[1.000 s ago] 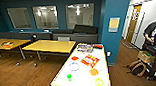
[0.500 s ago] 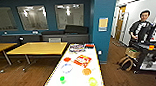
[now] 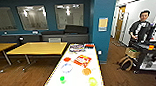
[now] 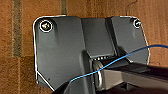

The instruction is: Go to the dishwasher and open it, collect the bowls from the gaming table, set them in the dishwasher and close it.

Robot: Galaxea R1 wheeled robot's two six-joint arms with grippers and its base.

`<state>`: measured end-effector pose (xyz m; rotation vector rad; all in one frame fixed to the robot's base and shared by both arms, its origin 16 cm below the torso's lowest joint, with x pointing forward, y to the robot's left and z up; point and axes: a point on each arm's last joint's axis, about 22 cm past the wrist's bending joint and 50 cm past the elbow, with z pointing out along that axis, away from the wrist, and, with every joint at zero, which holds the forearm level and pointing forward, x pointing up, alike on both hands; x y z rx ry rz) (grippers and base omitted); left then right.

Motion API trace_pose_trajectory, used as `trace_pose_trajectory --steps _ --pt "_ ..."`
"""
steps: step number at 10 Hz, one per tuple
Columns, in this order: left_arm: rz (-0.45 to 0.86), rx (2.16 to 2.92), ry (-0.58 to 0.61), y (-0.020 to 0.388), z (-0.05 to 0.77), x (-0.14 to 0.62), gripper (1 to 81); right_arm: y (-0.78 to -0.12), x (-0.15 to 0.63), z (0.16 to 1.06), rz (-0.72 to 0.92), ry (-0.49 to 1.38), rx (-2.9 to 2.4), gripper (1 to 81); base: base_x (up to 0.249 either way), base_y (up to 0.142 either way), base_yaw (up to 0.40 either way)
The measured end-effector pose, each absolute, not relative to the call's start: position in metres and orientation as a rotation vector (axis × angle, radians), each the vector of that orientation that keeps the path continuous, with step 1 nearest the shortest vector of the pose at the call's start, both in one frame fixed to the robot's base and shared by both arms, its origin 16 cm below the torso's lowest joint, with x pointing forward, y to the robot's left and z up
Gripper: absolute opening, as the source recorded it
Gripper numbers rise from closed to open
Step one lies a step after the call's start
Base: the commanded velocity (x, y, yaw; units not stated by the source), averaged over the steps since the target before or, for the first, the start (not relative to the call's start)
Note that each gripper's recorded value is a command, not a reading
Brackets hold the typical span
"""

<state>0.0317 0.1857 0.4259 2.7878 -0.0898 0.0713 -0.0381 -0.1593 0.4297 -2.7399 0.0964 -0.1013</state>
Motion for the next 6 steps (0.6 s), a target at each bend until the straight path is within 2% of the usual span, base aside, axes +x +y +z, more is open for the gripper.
trace_pose_trajectory --steps 2,6 --pt "0.071 2.787 -0.090 0.1853 0.4259 0.0317 81.1 -0.1587 -0.0377 0.4298 -0.102 0.096 -2.739 81.1 0.000 0.101 0.000" --pt "0.070 2.780 -0.090 0.1793 0.4264 0.0302 81.1 -0.1627 -0.0410 0.4294 -0.098 0.096 -2.744 81.1 0.000 0.133 0.000"
